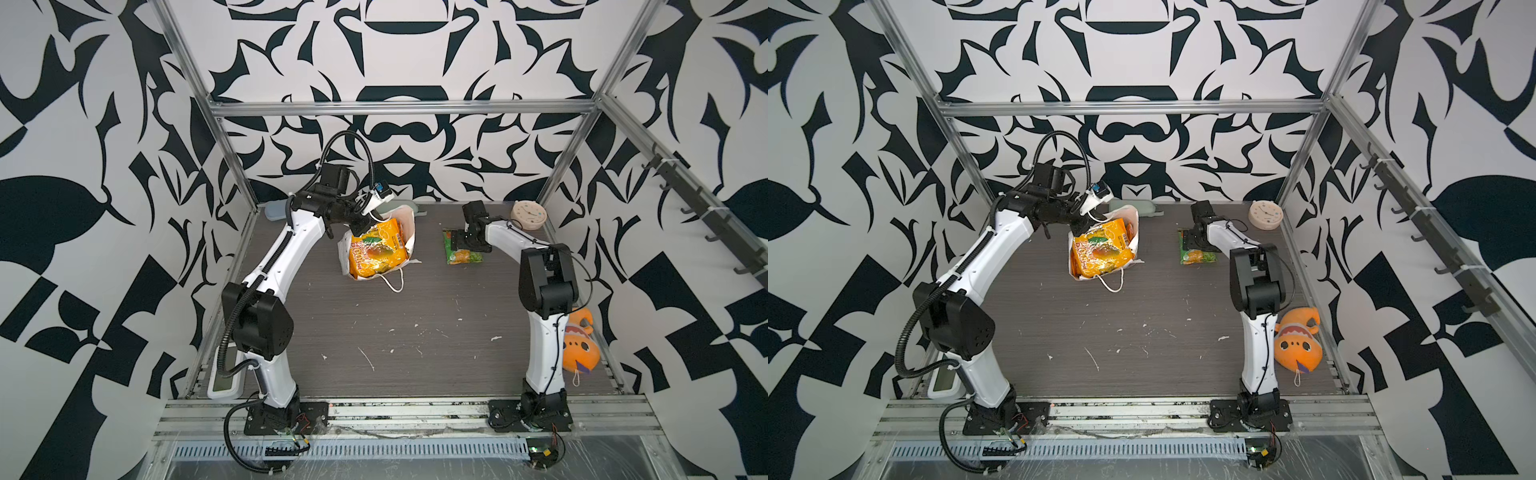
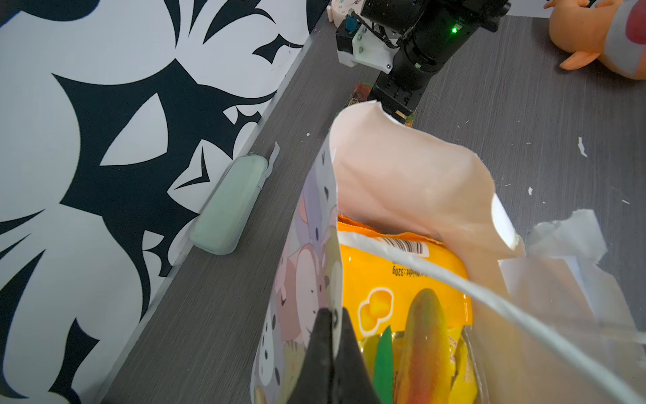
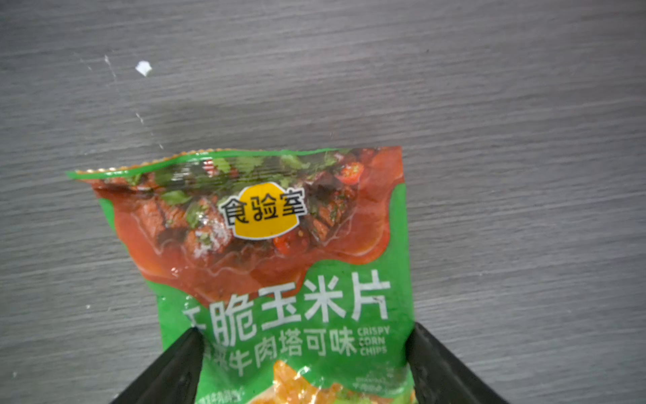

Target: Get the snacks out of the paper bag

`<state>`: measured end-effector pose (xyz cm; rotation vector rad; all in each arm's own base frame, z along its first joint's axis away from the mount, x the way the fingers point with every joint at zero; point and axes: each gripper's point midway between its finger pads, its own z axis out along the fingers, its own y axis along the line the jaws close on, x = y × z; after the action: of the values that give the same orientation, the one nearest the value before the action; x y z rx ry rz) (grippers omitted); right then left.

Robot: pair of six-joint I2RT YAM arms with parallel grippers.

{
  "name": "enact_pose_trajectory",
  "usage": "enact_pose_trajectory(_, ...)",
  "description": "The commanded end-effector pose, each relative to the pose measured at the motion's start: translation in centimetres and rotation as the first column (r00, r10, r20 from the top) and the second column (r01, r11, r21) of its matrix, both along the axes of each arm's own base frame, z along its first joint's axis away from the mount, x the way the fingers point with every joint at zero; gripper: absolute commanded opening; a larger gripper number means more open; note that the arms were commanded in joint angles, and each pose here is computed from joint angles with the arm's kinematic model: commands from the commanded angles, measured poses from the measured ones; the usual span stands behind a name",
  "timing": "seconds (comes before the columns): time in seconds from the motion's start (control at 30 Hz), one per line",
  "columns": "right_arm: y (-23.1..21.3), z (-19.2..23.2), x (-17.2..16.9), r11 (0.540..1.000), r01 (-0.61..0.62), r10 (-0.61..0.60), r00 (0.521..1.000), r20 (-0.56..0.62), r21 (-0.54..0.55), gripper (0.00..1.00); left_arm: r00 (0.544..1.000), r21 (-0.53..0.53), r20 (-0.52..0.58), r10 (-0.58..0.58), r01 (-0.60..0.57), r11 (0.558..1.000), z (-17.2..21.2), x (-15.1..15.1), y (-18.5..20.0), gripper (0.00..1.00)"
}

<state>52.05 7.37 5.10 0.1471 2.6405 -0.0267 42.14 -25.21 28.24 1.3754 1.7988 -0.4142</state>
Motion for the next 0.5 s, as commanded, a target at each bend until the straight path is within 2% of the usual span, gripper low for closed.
enact_pose_trajectory(0.0, -1.4, 1.2, 0.8, 0.999, 0.03, -0.029, 0.999, 0.032, -0.018, 0.87, 0.999, -0.033, -0.006, -0.052, 0.052, 0.998, 0.7, -0.6, -1.3, 0.0)
enact_pose_trajectory(0.13, -3.4, 1.2, 0.5, 0.999, 0.048, -0.048, 0.998, 0.029, -0.011, 0.84, 0.999, -0.033, -0.004, -0.055, 0.054, 0.998, 0.9, -0.7, -1.3, 0.0)
enact_pose_trajectory(0.47, -7.6, 1.2, 0.0, 0.995, -0.088, 0.087, 0.996, -0.025, -0.044, 0.81, 0.998, -0.038, 0.005, -0.065, 0.066, 0.997, 1.4, -1.2, -1.3, 0.0)
